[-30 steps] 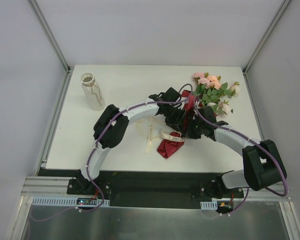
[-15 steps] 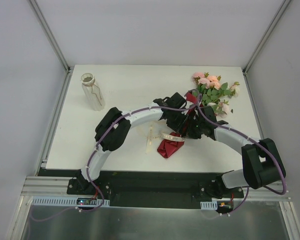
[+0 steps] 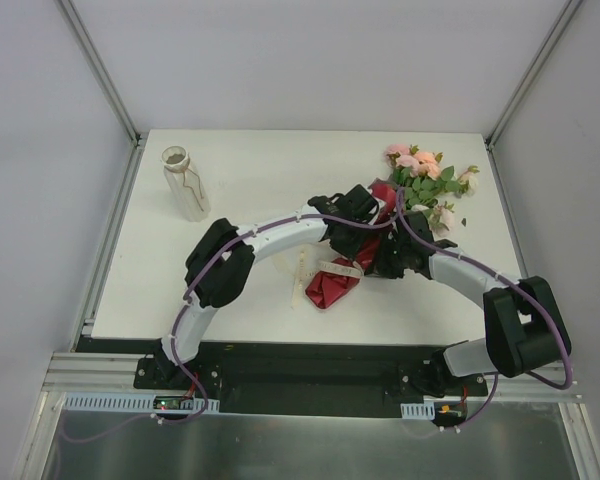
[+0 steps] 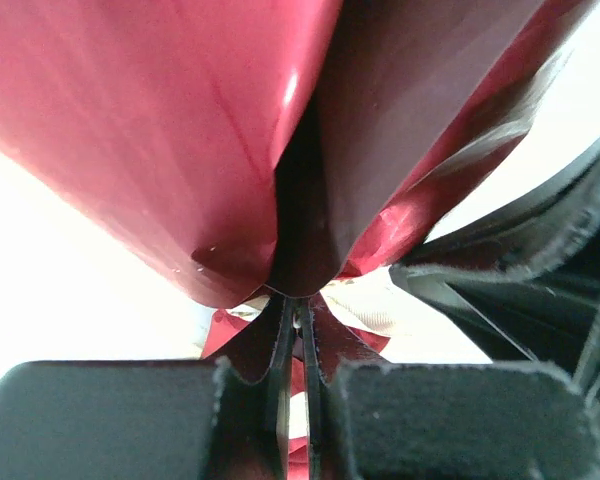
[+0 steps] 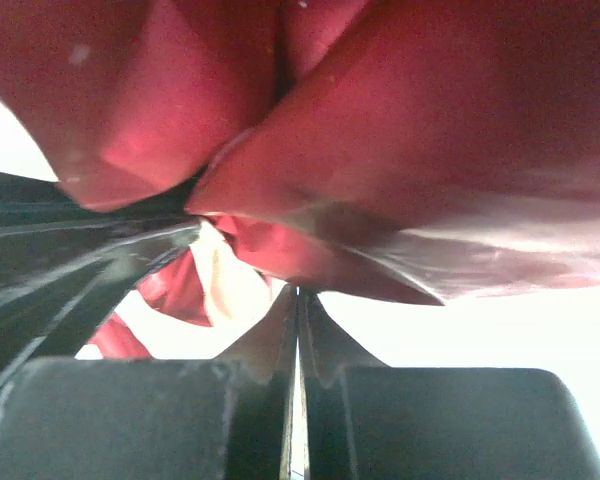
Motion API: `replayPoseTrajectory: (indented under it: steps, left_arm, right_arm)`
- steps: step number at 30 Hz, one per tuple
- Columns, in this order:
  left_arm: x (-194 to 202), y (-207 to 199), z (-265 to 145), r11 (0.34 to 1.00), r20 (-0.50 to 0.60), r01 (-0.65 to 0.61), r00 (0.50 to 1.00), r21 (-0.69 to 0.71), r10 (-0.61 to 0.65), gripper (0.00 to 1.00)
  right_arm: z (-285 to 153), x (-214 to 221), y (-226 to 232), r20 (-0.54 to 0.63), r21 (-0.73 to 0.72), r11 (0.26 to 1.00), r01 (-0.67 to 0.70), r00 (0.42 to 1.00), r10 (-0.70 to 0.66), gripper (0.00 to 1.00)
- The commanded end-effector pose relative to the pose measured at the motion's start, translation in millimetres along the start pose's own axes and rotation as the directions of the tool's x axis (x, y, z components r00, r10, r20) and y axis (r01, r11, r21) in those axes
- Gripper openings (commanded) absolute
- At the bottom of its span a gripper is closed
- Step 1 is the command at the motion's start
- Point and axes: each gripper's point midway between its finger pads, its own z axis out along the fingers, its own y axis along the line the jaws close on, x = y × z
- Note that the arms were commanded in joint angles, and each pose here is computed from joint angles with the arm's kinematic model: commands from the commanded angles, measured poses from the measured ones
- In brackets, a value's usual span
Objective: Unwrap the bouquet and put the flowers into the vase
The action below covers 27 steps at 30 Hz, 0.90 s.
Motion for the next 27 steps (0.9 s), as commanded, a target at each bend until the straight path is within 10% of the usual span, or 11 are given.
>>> replayPoseTrajectory:
  steps: [1,13,27]
  left_arm:
    - [-42.6,-20.0,-60.5,0.997,0.140,0.036,0.989,0.067,-0.045,0.00]
    - [-41.1,-36.2,-59.1,0.939,0.033,0.171,0.981,0.297,-0.189,0.00]
    - [-39.2,-42.6,-37.0,0.906,-0.034,0.264,0.963,0.332,-0.268,0.00]
  right_arm:
    - [-12.9,-7.0,6.3,0.008,-0.005,0.999,0.054,0.999,-0.054,0.01]
    - [-72.3,-49.4,28.7,0.201,-0.058,0.983,0.174,0.966,-0.159,0.15]
    - [-26.6,-6.6,17.5,0.028,-0.126,0.990,0.068,0.997,-0.065,0.11]
